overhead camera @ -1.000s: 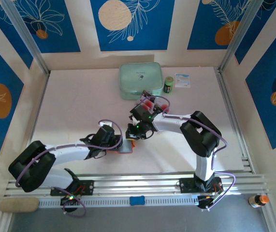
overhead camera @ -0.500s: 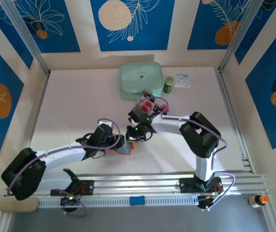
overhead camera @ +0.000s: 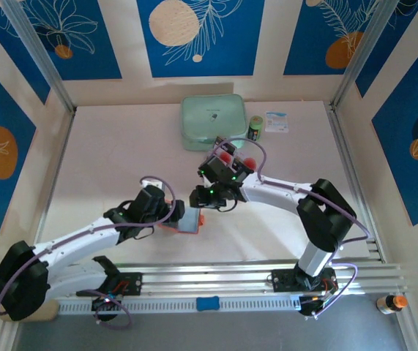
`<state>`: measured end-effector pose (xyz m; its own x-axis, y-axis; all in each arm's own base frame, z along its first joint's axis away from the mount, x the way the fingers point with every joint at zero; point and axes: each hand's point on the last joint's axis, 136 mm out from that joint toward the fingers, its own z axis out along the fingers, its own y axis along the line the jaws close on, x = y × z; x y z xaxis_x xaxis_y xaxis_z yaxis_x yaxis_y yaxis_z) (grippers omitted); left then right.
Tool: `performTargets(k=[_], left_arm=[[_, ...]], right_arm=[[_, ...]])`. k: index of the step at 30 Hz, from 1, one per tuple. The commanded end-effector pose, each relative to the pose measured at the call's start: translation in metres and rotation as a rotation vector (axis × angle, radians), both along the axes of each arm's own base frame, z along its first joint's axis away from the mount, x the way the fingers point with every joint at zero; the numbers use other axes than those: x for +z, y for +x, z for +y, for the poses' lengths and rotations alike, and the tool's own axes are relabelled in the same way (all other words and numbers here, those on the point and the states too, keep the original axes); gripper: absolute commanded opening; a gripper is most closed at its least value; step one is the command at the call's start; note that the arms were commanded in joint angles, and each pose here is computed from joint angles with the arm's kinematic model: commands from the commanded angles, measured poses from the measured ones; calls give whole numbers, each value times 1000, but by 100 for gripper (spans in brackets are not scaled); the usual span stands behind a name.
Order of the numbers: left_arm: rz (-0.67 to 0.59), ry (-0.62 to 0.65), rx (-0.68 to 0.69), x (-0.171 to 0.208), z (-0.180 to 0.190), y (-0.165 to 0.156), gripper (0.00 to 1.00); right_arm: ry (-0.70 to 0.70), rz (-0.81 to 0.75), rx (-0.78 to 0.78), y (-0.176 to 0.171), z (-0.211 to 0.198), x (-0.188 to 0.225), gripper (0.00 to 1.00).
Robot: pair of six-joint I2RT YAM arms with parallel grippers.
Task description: Put the credit cards into the card holder
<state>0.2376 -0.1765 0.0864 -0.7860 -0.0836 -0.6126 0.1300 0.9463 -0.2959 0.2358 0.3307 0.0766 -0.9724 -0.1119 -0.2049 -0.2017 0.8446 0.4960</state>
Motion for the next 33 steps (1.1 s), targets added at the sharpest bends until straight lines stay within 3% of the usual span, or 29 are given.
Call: performTargets(k=[1,10,12,17,19,33], left_arm=[[-22,33,16,16,5,4,100],[-40,-41,16,42,-9,11,100],[-37,-62,10,45,-13,12,100],[-20,-126,-11,50,-29,14,100],[-12,-159,-19,51,-36,15,100],[40,-323,-95,41,-99,9,100]], right_arm=[[-140,36,11,-16,-21,-27,44],[-268,35,52,-19,-18,-53,44],[-284,32,51,-17,-21,-56,39],[-301,9,32,-10,-33,-51,11],[-293,2,25,-7,-38,-48,4],[-222,19,-11,-2,-49,-45,1]])
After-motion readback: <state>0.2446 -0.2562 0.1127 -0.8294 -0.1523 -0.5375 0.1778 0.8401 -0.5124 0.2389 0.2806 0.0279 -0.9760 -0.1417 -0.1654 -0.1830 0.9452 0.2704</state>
